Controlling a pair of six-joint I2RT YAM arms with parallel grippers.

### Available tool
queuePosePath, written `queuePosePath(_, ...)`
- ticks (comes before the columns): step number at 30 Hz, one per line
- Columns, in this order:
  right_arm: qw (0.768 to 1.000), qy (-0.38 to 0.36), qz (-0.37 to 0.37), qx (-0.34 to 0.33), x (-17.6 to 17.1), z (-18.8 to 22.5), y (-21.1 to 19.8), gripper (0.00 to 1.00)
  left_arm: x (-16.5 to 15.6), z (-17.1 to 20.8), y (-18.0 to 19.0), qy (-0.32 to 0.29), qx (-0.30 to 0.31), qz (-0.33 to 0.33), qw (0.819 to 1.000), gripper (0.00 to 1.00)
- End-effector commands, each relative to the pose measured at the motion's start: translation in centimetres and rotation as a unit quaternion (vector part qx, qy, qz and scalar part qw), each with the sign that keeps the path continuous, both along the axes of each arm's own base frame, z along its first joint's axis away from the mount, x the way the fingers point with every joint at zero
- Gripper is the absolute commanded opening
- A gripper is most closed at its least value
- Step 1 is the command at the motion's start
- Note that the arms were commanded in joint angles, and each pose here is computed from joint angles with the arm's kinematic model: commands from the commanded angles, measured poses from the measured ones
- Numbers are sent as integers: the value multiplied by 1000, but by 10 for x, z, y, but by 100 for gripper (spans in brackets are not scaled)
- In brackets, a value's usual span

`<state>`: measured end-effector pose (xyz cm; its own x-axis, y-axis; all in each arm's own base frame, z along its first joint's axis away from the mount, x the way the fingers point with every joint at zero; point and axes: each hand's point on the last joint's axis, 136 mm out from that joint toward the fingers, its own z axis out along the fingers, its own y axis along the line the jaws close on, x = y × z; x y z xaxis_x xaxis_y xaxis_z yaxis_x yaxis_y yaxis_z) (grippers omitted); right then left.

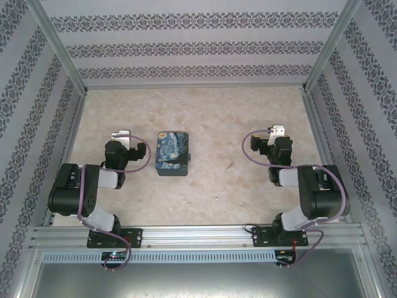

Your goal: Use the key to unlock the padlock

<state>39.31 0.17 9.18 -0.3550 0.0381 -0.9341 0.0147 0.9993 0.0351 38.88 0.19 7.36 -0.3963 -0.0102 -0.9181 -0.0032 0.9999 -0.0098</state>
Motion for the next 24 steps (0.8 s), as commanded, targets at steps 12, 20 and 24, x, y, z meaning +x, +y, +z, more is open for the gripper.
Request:
queuePosePath(12, 1000, -23, 6, -3, 5, 14, 0, 98, 10, 9, 1, -3, 0, -6, 1000, 100)
queuePosePath(20, 1000, -21, 8, 3, 6, 13, 1, 98, 11, 8, 3, 1, 0, -1, 1000, 100)
queuePosePath(24, 1000, -20, 10, 8, 6, 13, 0, 98, 11, 7, 4, 3, 1, 3, 1000, 100)
